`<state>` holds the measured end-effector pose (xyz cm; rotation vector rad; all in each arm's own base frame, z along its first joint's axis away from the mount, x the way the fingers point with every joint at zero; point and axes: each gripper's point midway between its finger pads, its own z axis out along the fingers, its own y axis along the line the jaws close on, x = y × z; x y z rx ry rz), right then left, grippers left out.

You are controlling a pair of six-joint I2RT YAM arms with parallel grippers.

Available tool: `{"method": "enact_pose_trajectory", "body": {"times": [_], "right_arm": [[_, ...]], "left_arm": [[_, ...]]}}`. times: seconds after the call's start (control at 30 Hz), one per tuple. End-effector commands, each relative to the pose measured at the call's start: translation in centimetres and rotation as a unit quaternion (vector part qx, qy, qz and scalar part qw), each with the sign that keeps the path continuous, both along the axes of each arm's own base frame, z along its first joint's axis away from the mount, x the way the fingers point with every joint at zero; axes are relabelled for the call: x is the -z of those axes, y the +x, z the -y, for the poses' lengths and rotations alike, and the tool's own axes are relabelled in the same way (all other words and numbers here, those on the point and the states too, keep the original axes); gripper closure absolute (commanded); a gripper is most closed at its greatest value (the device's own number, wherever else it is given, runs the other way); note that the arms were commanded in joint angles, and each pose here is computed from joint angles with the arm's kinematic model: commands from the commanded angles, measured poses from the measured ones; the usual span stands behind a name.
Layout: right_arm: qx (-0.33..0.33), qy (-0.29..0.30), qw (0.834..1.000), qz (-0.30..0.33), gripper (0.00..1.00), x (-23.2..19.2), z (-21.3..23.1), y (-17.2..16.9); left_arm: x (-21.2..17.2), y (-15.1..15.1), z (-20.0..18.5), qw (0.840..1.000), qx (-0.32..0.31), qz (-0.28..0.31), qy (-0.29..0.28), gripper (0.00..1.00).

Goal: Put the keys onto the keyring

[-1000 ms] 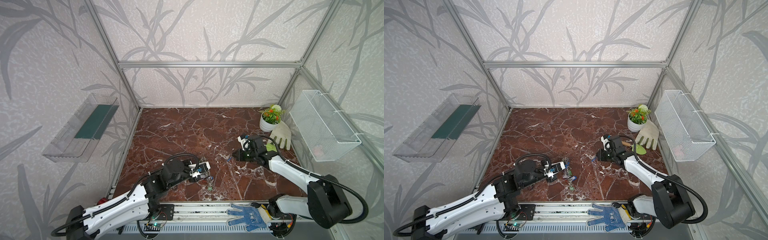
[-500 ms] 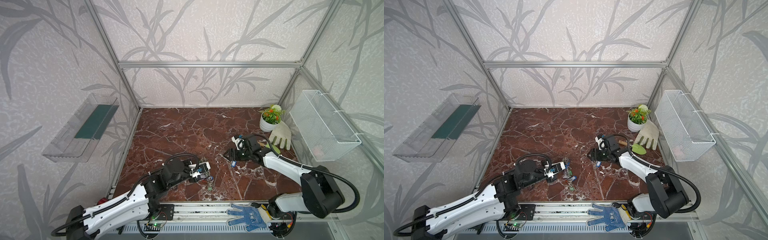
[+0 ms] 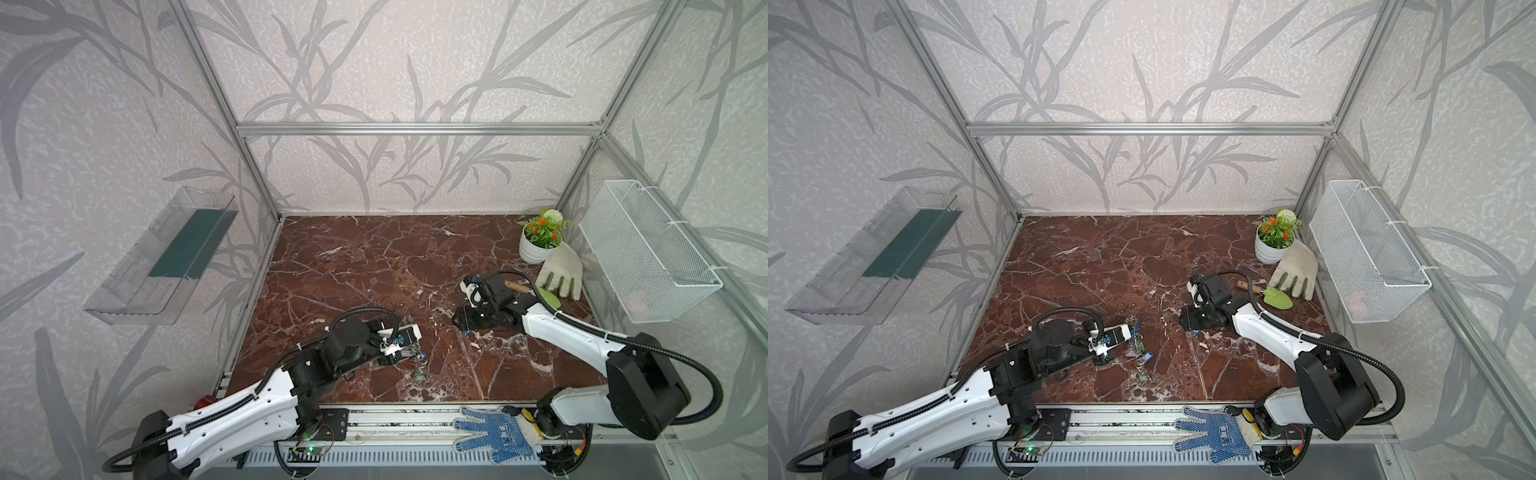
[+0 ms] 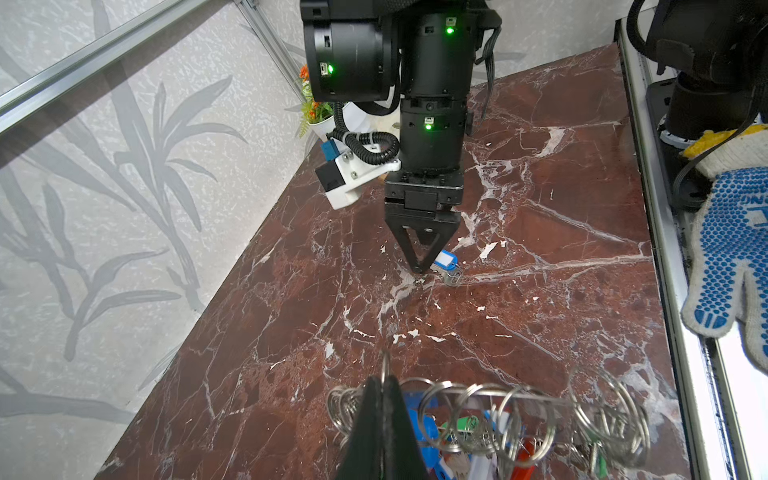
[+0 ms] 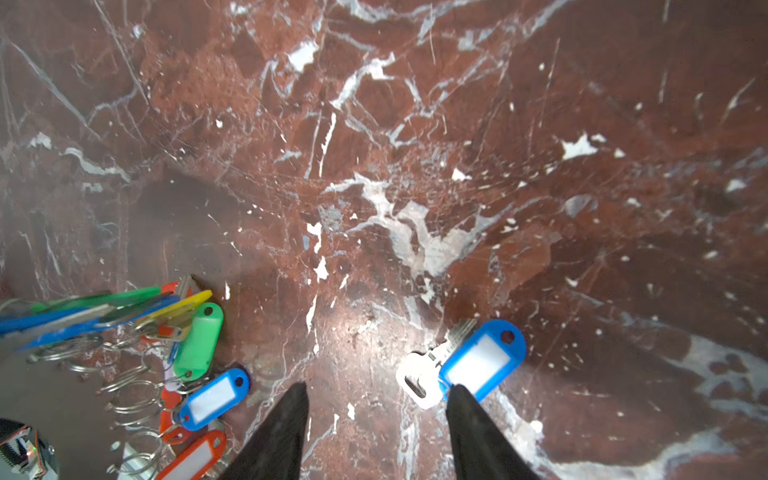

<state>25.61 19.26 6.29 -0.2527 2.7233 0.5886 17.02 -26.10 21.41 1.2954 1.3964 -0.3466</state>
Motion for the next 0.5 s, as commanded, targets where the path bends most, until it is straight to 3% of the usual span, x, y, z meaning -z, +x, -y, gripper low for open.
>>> {"method": "enact_pose_trajectory", "body": {"times": [0.0, 0.47], "right_arm": [[0.012, -0.018, 0.999, -0.031, 0.48, 1.5, 1.0, -1.2], [0.029, 0.006, 0.996, -0.083, 0.56, 4.5, 0.8, -1.8]], "left_arm": [[-1.9, -0.2, 0.5, 0.999, 0.01, 0.013, -0.029, 1.0], [-1.9, -0.3, 0.5, 0.999, 0.011, 0.013, -0.029, 1.0]]}}
